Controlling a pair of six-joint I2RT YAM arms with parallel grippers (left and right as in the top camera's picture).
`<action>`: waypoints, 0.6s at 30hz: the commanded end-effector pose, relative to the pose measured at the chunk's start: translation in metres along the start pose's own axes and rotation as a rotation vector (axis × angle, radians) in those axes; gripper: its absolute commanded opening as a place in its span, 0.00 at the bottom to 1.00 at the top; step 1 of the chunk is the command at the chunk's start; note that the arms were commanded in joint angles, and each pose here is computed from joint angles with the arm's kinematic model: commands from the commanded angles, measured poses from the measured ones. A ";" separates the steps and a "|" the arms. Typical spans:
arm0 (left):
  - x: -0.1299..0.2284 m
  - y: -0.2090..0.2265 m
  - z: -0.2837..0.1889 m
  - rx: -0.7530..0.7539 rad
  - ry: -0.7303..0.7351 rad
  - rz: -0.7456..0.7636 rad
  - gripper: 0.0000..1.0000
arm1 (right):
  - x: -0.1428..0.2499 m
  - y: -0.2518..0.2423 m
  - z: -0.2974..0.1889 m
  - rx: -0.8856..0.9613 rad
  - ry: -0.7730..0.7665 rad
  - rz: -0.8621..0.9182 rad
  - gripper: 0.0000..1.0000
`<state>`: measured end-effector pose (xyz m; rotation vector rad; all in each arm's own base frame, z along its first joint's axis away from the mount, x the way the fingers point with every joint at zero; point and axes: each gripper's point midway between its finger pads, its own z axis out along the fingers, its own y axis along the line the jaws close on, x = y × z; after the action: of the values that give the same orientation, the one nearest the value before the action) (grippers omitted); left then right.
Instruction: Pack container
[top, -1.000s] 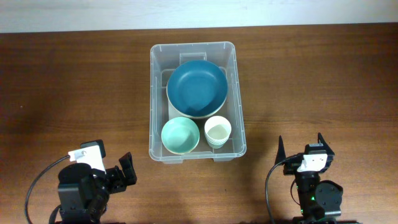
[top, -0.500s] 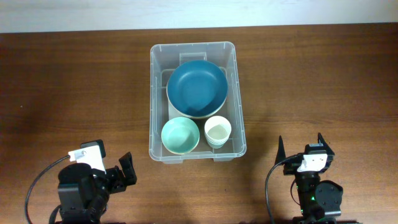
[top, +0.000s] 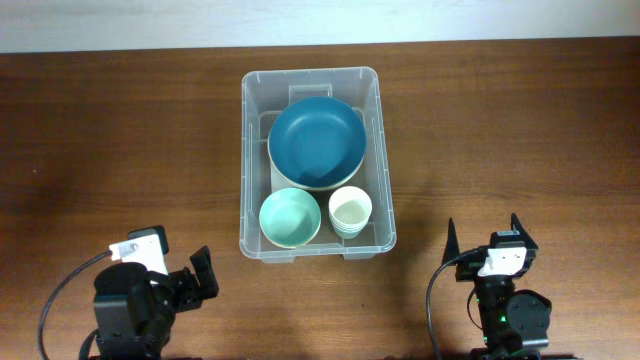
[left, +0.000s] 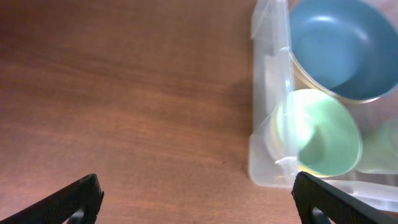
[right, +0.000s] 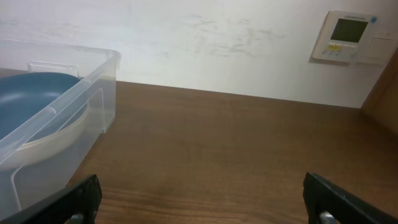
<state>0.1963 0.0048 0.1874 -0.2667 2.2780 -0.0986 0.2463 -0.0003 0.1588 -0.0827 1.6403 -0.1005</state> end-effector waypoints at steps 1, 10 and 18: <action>0.004 0.011 -0.003 -0.059 -0.005 0.000 1.00 | 0.003 0.000 0.000 -0.003 0.007 -0.003 0.99; 0.019 0.019 0.009 -0.060 -0.141 0.060 1.00 | 0.003 0.000 0.000 -0.003 0.007 -0.003 0.99; 0.008 0.013 0.036 -0.009 -0.366 0.099 1.00 | 0.003 0.000 0.000 -0.003 0.007 -0.003 0.99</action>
<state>0.2098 0.0172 0.1621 -0.2088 1.9650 -0.0089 0.2463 0.0005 0.1585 -0.0863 1.6413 -0.0973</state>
